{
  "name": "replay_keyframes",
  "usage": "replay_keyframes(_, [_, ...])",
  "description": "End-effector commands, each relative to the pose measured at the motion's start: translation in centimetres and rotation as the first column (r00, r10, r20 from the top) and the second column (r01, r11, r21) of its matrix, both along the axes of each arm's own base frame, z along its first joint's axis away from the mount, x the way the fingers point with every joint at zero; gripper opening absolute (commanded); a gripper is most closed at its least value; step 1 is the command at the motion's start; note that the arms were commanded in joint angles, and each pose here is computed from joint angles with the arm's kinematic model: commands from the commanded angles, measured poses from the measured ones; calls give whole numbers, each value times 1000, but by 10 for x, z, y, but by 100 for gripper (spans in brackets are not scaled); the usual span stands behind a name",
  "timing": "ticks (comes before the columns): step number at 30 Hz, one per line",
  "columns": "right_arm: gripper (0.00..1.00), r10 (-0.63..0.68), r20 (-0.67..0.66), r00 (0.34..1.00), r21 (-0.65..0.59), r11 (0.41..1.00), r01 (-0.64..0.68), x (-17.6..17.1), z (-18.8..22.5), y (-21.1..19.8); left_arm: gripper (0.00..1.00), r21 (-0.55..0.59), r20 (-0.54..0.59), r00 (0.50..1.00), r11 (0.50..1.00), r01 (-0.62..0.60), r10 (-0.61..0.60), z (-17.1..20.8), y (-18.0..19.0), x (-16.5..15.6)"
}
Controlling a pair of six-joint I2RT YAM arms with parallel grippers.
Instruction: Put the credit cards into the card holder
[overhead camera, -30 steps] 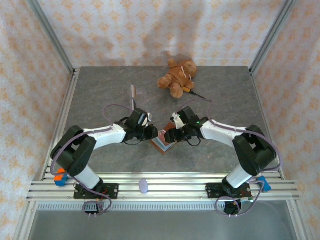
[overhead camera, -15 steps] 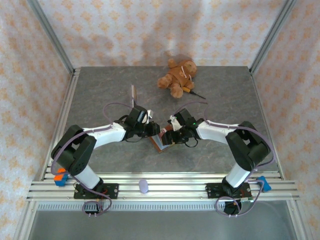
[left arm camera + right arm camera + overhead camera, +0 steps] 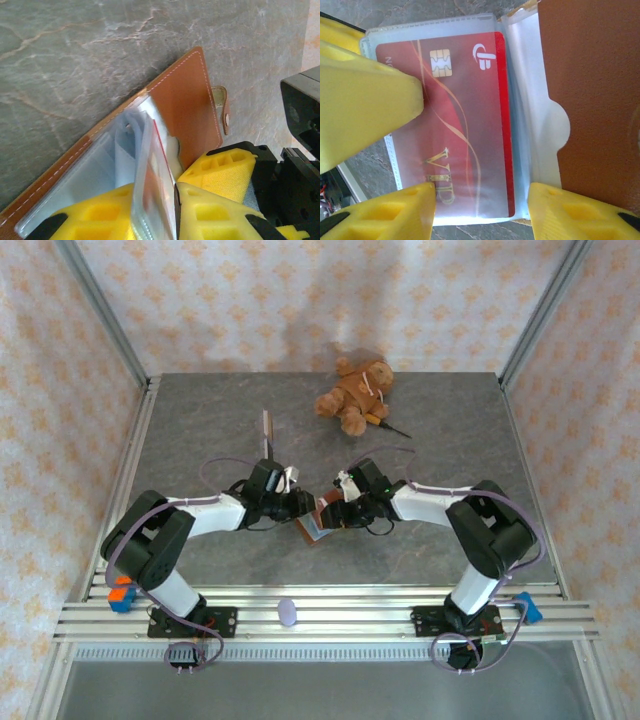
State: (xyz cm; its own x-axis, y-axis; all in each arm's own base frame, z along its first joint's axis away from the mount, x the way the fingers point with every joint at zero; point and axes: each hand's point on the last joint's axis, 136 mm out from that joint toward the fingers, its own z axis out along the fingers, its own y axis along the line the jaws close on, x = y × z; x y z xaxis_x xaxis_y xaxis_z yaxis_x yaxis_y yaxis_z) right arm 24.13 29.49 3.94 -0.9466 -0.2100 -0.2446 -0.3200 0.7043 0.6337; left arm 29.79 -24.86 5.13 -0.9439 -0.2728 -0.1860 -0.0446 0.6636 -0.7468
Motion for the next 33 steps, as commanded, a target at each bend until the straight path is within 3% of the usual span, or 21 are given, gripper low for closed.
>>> replay_keyframes(1, [51, -1, -36, 999, -7, 1000, 0, -8, -12, 0, 24, -72, 43, 999, 997, -5, 8, 18, -1, 3])
replay_keyframes(14, [48, -20, -60, 998, 11, 1000, 21, -10, -19, 1, 23, -48, 22, 1000, 999, -2, 3, 14, 17, -17])
replay_keyframes(20, [47, -24, -60, 998, 14, 1000, 25, -11, -19, 1, 9, -59, 14, 1000, 998, -11, 12, 10, 19, -16])
replay_keyframes(33, [50, -26, -59, 998, 33, 999, 28, -13, -16, 1, 0, -54, 40, 999, 998, -10, 12, 17, 27, -13])
